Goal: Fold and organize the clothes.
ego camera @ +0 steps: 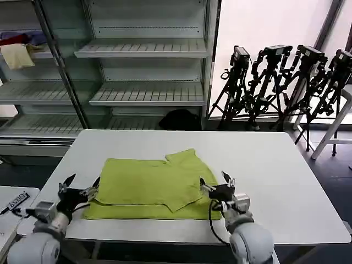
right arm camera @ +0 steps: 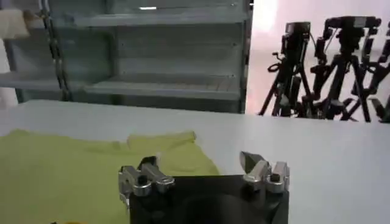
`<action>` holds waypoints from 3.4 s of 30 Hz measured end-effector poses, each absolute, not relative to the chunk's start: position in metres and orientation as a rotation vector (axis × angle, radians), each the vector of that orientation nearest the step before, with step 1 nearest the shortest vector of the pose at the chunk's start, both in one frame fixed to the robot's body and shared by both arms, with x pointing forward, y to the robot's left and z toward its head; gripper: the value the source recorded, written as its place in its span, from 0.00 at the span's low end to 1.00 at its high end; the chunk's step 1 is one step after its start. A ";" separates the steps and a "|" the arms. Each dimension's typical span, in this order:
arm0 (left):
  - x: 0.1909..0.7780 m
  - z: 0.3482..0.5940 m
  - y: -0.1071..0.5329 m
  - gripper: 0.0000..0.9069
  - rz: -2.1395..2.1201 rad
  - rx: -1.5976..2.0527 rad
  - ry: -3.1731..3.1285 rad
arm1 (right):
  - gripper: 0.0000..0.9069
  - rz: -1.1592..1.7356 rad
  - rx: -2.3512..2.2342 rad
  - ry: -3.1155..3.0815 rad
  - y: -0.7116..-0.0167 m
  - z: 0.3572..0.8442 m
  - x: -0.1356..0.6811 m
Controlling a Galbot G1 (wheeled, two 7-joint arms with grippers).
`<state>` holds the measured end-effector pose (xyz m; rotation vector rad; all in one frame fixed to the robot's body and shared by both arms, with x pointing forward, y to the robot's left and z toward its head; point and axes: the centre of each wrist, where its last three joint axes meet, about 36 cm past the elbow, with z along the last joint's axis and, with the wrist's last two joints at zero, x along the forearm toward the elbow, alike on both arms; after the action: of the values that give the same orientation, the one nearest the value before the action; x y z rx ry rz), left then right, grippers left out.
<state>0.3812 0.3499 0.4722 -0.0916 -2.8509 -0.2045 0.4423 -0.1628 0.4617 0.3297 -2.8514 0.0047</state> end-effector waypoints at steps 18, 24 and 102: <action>0.509 0.459 0.371 1.00 -0.245 -0.247 -2.719 | 1.00 0.025 0.302 -2.760 -0.129 0.445 0.564; 0.533 0.451 0.381 1.00 -0.259 -0.232 -2.670 | 1.00 0.040 0.299 -2.735 -0.121 0.439 0.576; 0.453 0.448 0.410 0.01 0.001 -0.349 -2.742 | 0.00 0.024 0.409 -2.789 -0.150 0.441 0.443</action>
<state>0.4531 0.4103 0.4483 -0.3486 -2.7419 0.0008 0.4432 -0.1502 0.4407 0.4091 -2.7894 0.0239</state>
